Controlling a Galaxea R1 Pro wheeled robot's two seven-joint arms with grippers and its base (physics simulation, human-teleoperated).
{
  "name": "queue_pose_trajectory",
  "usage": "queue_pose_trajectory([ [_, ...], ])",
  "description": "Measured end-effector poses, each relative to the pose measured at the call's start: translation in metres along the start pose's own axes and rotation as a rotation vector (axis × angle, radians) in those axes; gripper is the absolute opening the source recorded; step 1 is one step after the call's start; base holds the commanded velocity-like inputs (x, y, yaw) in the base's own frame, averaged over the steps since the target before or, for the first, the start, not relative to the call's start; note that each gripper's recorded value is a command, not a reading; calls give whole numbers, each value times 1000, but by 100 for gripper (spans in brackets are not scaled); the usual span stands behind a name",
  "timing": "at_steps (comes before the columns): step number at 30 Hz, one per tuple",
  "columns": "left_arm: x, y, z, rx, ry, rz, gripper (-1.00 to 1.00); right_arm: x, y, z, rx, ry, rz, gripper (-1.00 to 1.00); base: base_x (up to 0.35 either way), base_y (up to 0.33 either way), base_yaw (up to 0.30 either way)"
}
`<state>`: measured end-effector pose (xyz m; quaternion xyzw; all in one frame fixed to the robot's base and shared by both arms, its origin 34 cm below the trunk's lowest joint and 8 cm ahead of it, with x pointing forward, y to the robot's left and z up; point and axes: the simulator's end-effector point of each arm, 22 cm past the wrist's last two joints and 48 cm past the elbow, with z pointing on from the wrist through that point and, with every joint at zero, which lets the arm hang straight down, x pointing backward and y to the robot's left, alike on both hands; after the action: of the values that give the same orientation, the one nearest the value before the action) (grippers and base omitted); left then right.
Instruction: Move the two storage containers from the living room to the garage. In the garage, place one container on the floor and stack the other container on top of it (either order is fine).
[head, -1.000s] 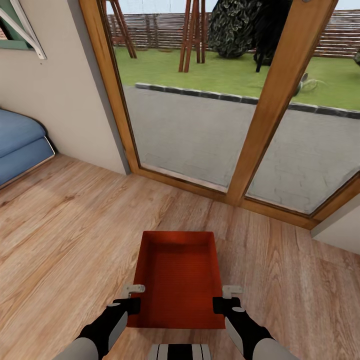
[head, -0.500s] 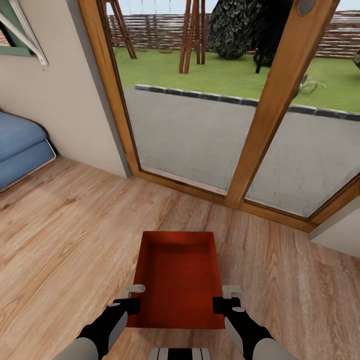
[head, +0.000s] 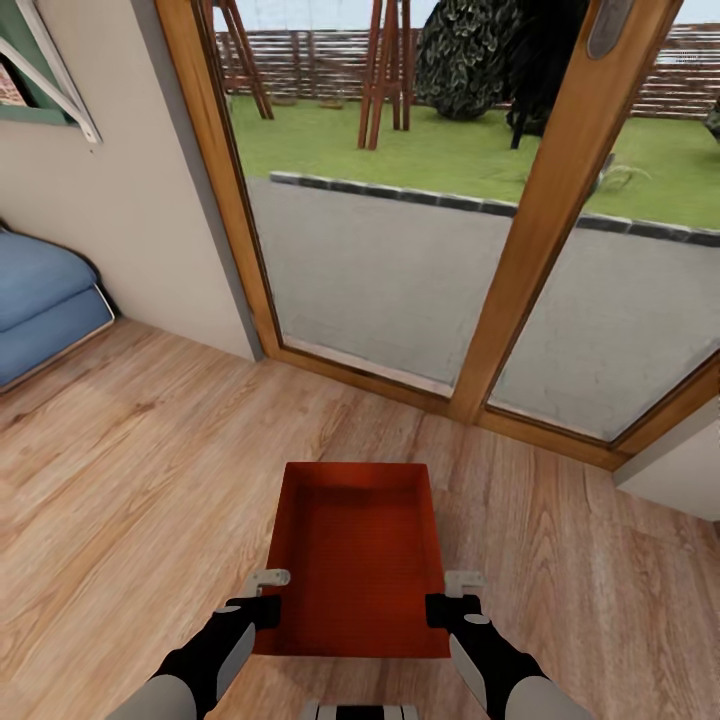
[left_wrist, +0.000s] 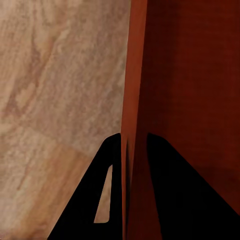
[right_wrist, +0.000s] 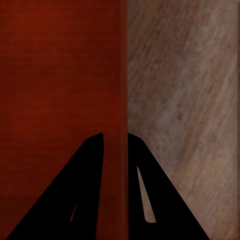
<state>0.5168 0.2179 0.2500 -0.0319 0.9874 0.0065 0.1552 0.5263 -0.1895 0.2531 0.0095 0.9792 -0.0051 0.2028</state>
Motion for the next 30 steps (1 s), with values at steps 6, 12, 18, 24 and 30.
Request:
queue_pose_trajectory([
  [6, -6, 0, -11, 0, 0, 0, -100, -7, 0, -11, 0, 0, 0, -100, 0, 0, 0],
  [12, -13, 0, -23, 0, 0, 0, -100, -15, 0, -21, 0, 0, 0, -100, 0, 0, 0],
  [18, -19, 0, -34, -1, 1, 0, -100, -22, 0, -32, 0, 1, 0, -100, 0, 0, 0],
  [24, -24, -1, -45, -1, 1, -1, -100, -29, 0, -42, -1, 1, -1, -100, 0, 0, 0],
  [30, -30, -1, -56, -1, 1, -1, -100, -35, -1, -53, -1, 1, 0, -100, 0, 0, 0],
])
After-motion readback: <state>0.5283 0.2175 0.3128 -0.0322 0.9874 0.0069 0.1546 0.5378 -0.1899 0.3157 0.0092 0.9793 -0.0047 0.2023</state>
